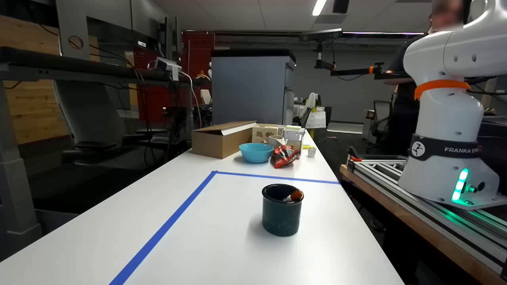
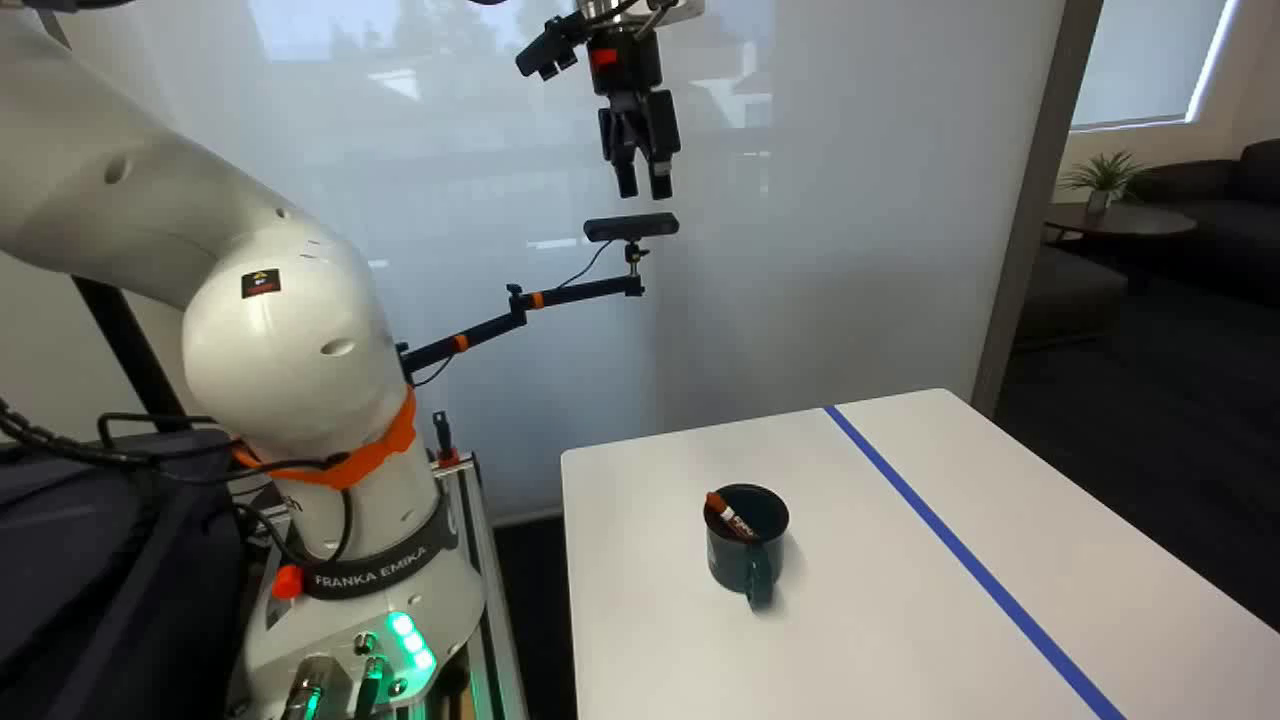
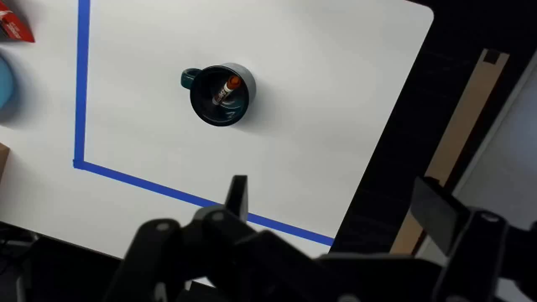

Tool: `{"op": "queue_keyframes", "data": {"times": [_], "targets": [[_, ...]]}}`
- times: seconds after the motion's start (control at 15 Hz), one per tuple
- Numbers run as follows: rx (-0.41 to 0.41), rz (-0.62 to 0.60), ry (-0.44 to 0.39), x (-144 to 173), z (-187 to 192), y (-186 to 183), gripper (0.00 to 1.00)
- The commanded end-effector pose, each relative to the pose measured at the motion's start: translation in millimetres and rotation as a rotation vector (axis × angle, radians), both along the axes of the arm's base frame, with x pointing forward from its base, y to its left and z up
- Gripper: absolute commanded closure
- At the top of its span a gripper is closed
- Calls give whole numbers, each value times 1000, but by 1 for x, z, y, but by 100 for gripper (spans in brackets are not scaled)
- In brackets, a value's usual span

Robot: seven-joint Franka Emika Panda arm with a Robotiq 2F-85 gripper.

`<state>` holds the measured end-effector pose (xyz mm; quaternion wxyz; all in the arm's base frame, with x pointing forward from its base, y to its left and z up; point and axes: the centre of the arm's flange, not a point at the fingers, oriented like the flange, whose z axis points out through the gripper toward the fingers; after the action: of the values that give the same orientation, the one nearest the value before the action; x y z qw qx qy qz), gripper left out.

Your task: Remove the orange marker from the cup and put it on the table inside the border

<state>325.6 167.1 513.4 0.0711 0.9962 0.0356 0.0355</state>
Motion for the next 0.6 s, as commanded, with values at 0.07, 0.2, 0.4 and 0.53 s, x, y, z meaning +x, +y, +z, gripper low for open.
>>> {"op": "queue_keyframes", "data": {"times": [0.07, 0.2, 0.4, 0.53], "targets": [[2, 1, -4, 0, 2, 1, 0], [2, 1, -7, 0, 3, 1, 0], [2, 1, -7, 0, 3, 1, 0], [2, 1, -7, 0, 3, 1, 0]]}}
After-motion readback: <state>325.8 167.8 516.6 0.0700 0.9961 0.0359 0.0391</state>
